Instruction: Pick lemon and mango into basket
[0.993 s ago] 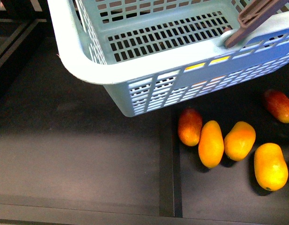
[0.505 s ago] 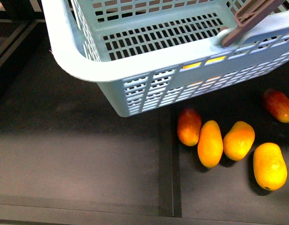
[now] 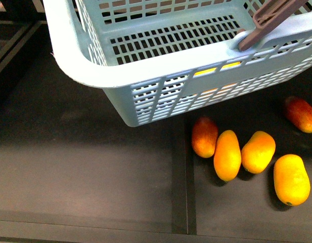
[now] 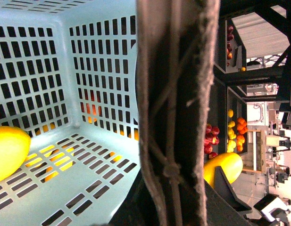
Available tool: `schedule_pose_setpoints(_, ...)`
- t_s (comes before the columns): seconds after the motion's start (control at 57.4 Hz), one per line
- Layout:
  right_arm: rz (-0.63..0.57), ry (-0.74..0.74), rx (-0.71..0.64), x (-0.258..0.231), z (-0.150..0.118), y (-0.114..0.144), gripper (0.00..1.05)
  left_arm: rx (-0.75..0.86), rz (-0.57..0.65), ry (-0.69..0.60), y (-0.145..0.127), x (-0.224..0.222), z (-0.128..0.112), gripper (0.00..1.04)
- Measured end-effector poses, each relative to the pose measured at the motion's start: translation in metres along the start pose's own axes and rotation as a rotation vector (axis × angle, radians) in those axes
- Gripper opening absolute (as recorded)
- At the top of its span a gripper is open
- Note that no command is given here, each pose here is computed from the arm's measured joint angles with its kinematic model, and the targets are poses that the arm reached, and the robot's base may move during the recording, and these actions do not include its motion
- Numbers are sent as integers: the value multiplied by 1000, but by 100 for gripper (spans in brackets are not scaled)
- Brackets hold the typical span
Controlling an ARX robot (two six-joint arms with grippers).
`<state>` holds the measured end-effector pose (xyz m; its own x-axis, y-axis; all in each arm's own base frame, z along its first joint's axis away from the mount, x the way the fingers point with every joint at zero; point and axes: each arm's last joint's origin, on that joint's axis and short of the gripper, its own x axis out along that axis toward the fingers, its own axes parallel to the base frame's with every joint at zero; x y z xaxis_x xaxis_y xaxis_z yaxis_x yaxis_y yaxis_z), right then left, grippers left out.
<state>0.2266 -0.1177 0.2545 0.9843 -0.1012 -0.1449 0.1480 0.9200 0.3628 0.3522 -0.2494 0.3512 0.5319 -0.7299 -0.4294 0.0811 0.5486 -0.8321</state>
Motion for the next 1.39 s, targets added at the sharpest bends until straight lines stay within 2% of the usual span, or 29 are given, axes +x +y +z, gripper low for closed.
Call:
schedule_pose_setpoints(0.209,125,-26,3,13,4,67,61,0,-1,2,0,0,0,6)
schedule_pose_setpoints(0.348,259,-20,-9,22,-7,128,61,0,-2,3,0,0,0,6)
schedule_pose_setpoints(0.488,295,11,4,35,-22,151,61,0,-1,2,0,0,0,6)
schedule_pose_setpoints(0.679,281,46,17,51,-40,163,61,0,0,0,0,0,0,6)
schedule_pose_setpoints(0.923,245,55,46,67,-45,169,61,0,-2,3,0,0,0,6)
schedule_pose_setpoints(0.958,248,60,48,68,-46,171,69,0,-1,2,0,0,0,6)
schedule_pose_setpoints(1.149,256,55,51,65,-44,173,96,0,-1,2,0,0,0,6)
schedule_pose_setpoints(1.271,251,36,59,57,-38,167,96,1,1,4,1,1,0,6)
schedule_pose_setpoints(1.393,222,9,76,35,-29,147,96,-2,5,-2,1,1,0,6)
